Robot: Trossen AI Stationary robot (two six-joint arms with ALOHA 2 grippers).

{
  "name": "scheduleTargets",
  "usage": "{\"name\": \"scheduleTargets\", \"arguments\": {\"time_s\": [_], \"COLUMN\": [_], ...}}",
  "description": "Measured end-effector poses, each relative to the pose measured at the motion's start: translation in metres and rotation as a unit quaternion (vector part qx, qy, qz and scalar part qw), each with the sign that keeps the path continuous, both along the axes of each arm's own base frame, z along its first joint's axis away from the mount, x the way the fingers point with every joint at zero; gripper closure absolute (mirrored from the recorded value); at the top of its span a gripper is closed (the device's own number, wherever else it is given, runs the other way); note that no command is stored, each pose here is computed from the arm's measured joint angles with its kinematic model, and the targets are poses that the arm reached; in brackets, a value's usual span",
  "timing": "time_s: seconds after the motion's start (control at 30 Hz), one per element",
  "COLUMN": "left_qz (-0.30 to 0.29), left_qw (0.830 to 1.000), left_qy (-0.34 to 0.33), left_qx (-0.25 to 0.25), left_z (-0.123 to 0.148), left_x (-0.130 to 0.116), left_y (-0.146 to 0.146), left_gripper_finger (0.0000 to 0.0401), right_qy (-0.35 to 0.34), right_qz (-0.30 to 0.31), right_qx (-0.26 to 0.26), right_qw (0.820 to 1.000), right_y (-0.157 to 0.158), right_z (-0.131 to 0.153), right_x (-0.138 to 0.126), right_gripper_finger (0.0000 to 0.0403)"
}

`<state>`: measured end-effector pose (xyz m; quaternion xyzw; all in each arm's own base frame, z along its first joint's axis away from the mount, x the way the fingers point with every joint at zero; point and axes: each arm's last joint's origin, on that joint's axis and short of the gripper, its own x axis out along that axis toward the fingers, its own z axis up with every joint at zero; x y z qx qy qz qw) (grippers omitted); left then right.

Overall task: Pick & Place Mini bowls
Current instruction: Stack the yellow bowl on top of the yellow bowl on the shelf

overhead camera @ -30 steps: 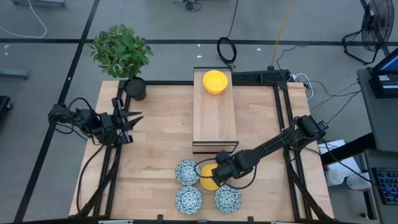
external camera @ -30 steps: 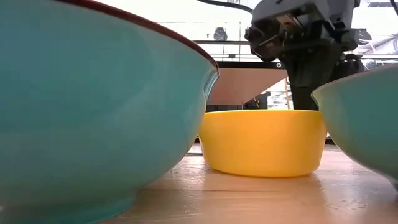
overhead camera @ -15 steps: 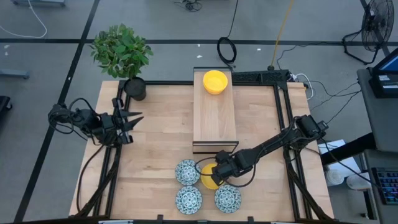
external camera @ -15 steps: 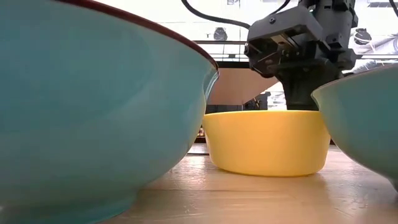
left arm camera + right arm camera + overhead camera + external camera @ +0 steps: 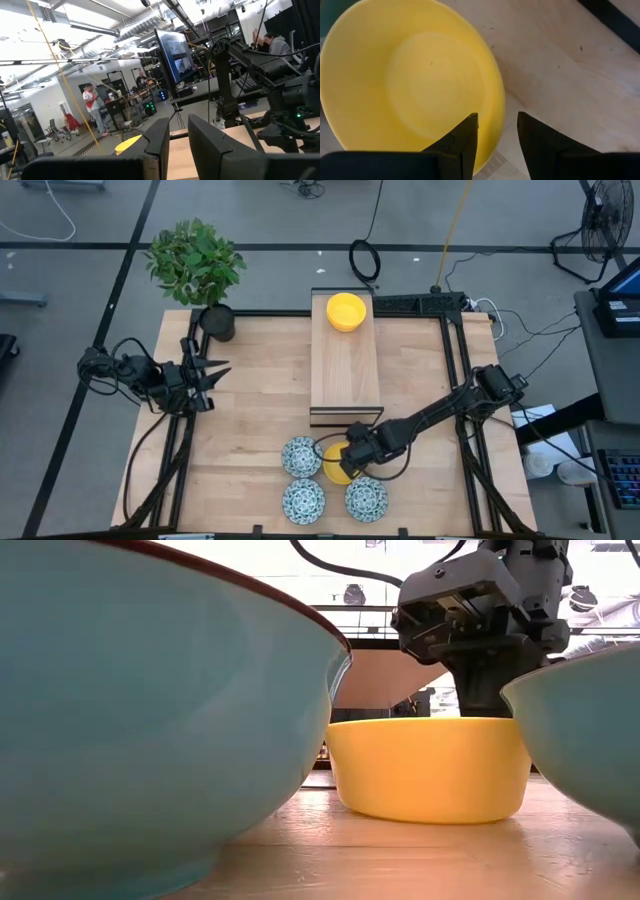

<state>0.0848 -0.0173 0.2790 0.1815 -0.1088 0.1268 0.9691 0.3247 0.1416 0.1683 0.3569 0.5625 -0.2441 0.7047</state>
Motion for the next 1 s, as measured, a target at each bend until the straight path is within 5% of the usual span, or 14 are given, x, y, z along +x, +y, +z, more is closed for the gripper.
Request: {"name": "scheduleTargets", "arguments": {"time_s": [0.57, 1.0], "left_qz": [0.000, 0.000], "left_qw": [1.000, 1.000], "left_qy": [0.000, 0.000], "left_qx": [0.000, 0.000], "left_z": [0.0000, 0.0000], "left_x": [0.0000, 0.0000], "left_y": [0.0000, 0.0000], "left_gripper_finger": [0.0325, 0.0325], "right_qy": [-0.003, -0.011], "right_qz": [0.014, 0.039], "right_qx": [-0.004, -0.014], "right_qw": [1.000, 0.999], "right_y": [-0.0008, -0.0085], "right_z": [0.0001, 0.0028], "right_x": [0.0008, 0.0038], "right_gripper_finger": [0.0395, 0.0400]}}
